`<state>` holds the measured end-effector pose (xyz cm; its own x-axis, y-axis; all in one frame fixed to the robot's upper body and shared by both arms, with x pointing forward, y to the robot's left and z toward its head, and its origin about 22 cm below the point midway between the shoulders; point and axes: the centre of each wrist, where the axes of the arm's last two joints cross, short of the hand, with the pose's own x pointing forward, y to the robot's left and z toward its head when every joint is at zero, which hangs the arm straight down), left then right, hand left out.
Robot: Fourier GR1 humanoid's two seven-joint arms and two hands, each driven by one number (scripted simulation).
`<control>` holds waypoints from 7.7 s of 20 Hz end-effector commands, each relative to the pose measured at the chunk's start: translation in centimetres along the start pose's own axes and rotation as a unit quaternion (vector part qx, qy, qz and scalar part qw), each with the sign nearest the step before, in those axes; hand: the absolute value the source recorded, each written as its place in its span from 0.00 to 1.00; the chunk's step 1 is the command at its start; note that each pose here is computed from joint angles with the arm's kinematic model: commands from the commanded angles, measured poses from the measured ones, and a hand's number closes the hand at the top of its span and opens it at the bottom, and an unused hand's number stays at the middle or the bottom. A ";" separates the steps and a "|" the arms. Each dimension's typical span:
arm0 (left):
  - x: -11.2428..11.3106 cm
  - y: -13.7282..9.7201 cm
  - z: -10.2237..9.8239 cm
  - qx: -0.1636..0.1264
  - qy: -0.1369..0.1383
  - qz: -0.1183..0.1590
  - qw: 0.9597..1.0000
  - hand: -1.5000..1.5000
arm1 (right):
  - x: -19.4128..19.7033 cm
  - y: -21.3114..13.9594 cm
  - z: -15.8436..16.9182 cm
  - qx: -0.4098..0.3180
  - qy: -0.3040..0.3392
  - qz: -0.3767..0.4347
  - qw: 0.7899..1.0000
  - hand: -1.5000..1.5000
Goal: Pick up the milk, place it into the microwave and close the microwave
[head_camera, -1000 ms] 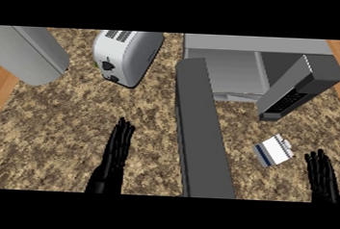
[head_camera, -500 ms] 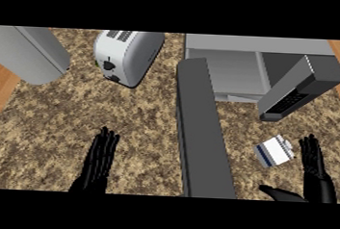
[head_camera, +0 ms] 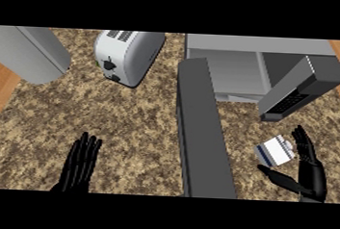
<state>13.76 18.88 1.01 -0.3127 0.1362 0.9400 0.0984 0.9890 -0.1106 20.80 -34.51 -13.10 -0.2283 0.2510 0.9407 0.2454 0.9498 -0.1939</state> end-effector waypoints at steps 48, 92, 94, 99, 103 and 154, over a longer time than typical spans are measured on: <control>0.2 8.3 1.8 0.013 0.014 -0.003 1.000 0.00 | 6.5 13.7 -12.9 0.031 -0.070 0.015 0.997 1.00; -1.0 6.7 -1.6 -0.060 0.021 -0.054 0.997 0.00 | 10.9 11.6 -22.7 -0.017 -0.037 0.324 0.945 0.00; -1.3 7.2 -1.7 -0.056 0.026 -0.052 0.997 0.00 | 10.1 13.8 -21.3 0.000 -0.043 0.296 0.954 0.00; -1.3 7.2 -2.2 -0.057 0.011 -0.043 0.997 0.00 | 9.8 13.8 -21.0 0.017 -0.058 0.240 0.969 0.00; -2.2 5.5 -1.4 -0.068 0.008 -0.026 0.997 0.00 | 10.1 13.4 -21.4 0.020 -0.051 0.205 0.977 0.00; -6.7 -1.7 -3.4 -0.320 0.112 -0.142 0.930 1.00 | -0.5 1.1 0.6 0.089 -0.032 -0.174 0.980 0.00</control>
<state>19.15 17.75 -2.95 -0.2060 -0.1675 0.9641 0.5265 0.8115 0.2534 22.82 -32.65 -14.04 -0.2639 -0.0035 0.9645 0.0522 0.9985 0.0180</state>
